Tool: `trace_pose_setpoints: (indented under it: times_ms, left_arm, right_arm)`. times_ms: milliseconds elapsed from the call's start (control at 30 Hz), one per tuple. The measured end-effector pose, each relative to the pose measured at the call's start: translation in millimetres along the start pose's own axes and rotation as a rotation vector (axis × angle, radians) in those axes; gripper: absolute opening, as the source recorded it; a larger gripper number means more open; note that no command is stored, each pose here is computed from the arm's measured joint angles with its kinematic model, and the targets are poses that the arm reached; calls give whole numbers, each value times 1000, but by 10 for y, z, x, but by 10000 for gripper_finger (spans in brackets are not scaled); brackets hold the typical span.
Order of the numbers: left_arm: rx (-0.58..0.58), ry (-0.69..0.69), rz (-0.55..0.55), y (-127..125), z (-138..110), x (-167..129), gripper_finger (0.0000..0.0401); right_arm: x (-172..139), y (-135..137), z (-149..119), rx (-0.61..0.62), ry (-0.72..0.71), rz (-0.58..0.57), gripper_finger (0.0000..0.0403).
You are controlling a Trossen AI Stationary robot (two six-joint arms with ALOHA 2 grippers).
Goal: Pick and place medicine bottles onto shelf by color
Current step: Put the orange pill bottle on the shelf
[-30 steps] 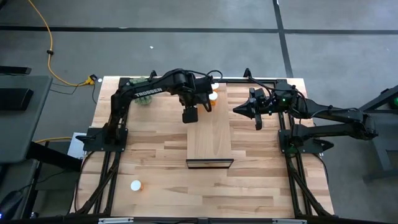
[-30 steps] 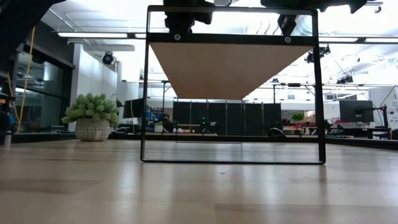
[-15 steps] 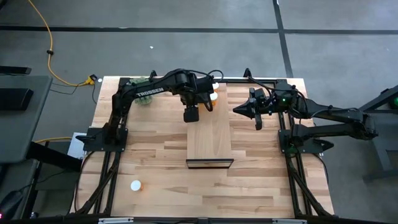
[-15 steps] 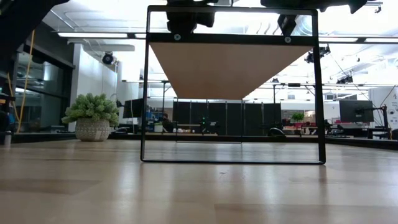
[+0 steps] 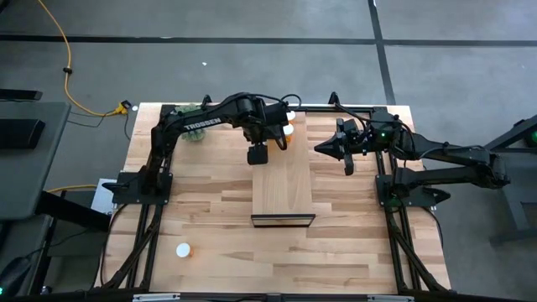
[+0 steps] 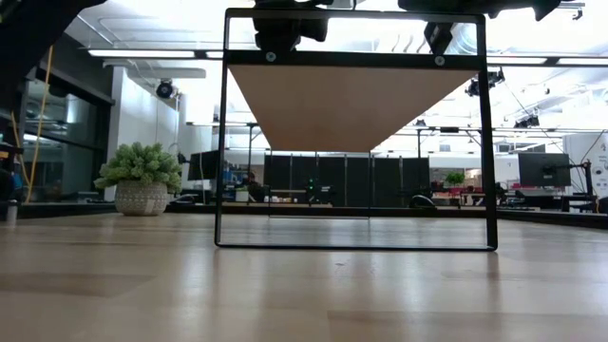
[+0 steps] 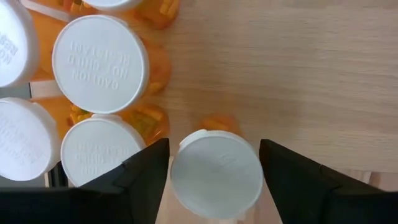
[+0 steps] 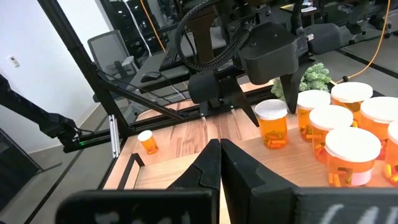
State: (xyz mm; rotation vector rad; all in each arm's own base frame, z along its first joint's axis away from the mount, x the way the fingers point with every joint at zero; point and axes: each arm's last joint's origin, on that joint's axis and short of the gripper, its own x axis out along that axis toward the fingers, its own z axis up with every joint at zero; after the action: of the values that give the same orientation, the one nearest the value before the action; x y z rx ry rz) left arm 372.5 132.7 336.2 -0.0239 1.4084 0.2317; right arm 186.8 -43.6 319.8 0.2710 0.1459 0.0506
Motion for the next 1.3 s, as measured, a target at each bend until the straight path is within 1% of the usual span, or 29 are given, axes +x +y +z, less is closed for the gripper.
trace_pose_setpoints:
  times_ms: [200, 333, 467, 567, 700, 833, 933, 1000, 1100, 1200, 1300]
  left_arm:
    - [-1, -4, 1, 1, 3, 0, 262]
    - [-13, -7, 1, 1, -1, -13, 270]
    - [-36, -42, 2, 0, -12, -115, 271]
    - [-54, -103, -13, 6, 5, -262, 271]
    - [-126, -210, -14, 23, 14, -495, 271]
    - [-184, -337, -52, -4, -94, -773, 268]
    - [-180, -495, -71, -66, -195, -1097, 263]
    - [-160, -637, -74, -126, -245, -1328, 260]
    - [-145, -807, -72, -189, -377, -1555, 253]
    - [-160, -905, -63, -238, -549, -1560, 246]
    - [-219, -987, -67, -297, -754, -1368, 239]
  right_arm:
    - [0, 0, 0, 0, 0, 0, 0]
    - [0, -1, 0, 0, 0, 0, 0]
    - [0, 0, 0, 0, 0, 0, 0]
    - [0, -1, 0, 0, 0, 0, 0]
    - [0, 0, 0, -1, 0, 0, 0]
    - [0, -1, 0, -1, 0, 0, 0]
    - [-1, 0, 1, -1, -1, 0, 0]
    - [-1, 0, 1, -3, -1, 0, 0]
    - [-1, 0, 1, -2, -1, 0, 0]
    - [-1, 0, 1, -2, -1, 0, 0]
    - [-1, 0, 1, -1, -1, 0, 0]
